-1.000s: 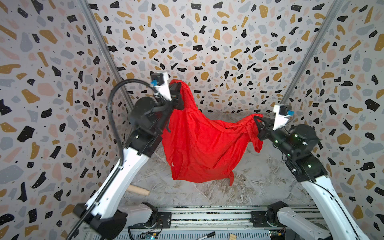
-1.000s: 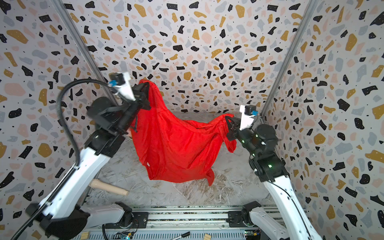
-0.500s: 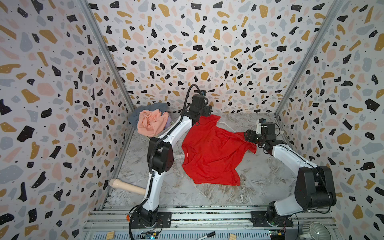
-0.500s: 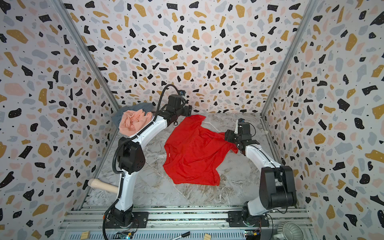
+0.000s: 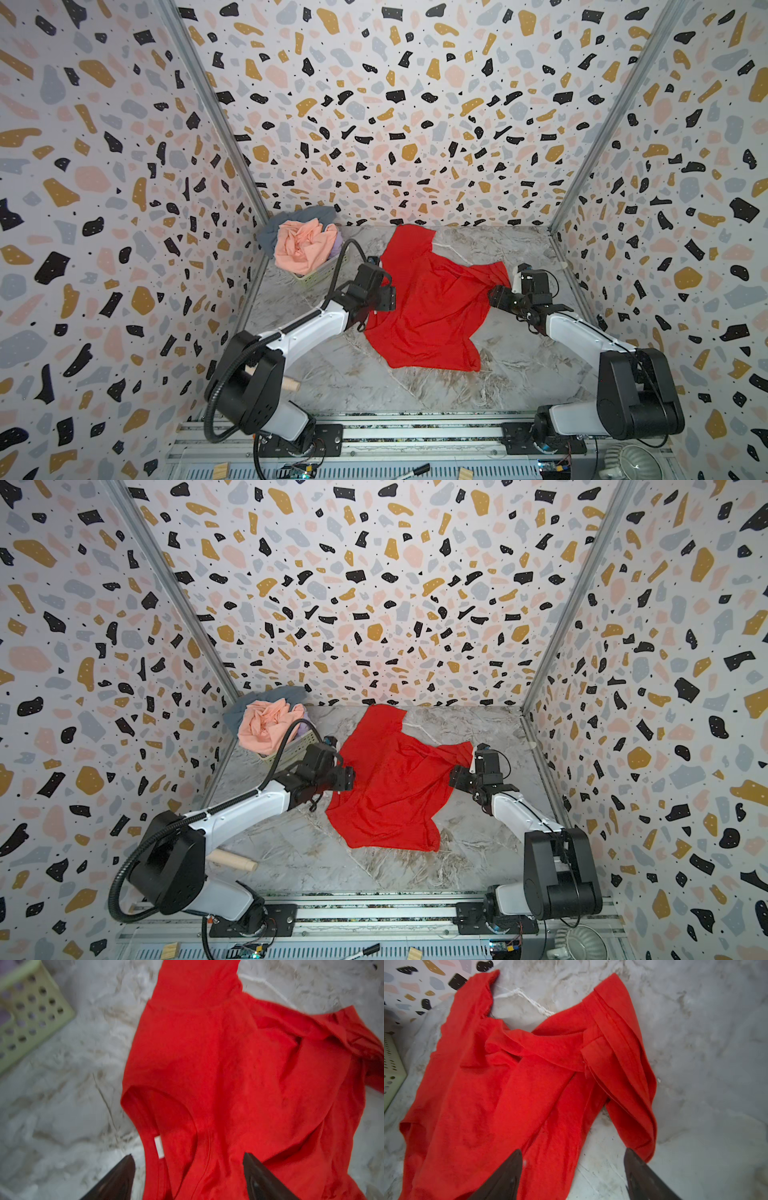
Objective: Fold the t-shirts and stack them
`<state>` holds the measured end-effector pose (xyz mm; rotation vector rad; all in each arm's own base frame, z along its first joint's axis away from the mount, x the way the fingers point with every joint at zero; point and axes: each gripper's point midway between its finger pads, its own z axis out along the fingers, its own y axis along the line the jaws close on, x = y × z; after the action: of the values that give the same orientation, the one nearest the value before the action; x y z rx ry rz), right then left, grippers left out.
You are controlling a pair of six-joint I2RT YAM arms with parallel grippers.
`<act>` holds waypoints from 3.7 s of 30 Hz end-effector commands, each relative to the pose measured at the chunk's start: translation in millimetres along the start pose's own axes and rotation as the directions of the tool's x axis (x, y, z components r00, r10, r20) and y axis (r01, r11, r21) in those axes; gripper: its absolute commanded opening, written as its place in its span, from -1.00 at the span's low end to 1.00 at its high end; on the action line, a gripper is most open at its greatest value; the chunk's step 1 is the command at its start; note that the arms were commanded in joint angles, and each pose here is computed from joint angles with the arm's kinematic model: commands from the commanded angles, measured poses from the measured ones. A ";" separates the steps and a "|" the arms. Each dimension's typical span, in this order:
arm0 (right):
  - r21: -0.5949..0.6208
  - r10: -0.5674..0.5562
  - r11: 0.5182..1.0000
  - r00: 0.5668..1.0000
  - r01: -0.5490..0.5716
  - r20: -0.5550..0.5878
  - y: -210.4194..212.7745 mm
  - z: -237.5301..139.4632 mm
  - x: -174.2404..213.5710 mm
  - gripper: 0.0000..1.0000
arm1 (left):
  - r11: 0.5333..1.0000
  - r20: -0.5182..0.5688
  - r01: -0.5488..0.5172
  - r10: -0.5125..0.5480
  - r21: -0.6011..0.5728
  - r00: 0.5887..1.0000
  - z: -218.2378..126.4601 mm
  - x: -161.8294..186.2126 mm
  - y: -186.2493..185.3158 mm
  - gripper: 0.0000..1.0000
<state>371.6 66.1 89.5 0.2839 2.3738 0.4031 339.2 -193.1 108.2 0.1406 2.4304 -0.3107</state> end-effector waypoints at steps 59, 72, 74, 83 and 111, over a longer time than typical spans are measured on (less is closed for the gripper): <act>-0.214 -0.156 0.885 0.697 0.413 0.700 156.1 -235.6 -214.9 -0.88 | 0.983 0.827 -0.133 -0.029 0.125 0.561 -304.4 -312.1 -27.7 -1.00; -0.295 -0.099 0.922 0.892 0.249 0.442 110.6 -185.1 -108.7 -0.88 | 0.992 0.548 -0.017 -0.053 0.121 0.835 -227.3 -196.2 5.1 -1.00; -0.279 -0.092 0.940 0.935 0.195 0.343 93.4 -155.6 -78.5 -0.88 | 0.991 0.429 0.015 -0.070 0.130 0.901 -185.7 -156.9 11.0 -1.00; -0.175 -0.094 0.979 0.995 0.100 0.041 36.4 -43.4 15.2 -0.87 | 0.991 0.151 0.123 -0.131 0.061 0.980 -38.4 -90.2 44.7 -1.00; -0.115 -0.072 0.991 0.997 0.069 -0.028 26.0 18.7 5.5 -0.57 | 0.997 0.165 0.072 -0.072 0.008 0.984 39.5 -155.8 43.8 0.34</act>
<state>373.4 97.4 63.7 0.1386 2.4258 0.5161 505.4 -185.3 148.7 0.0487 2.3172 -0.4318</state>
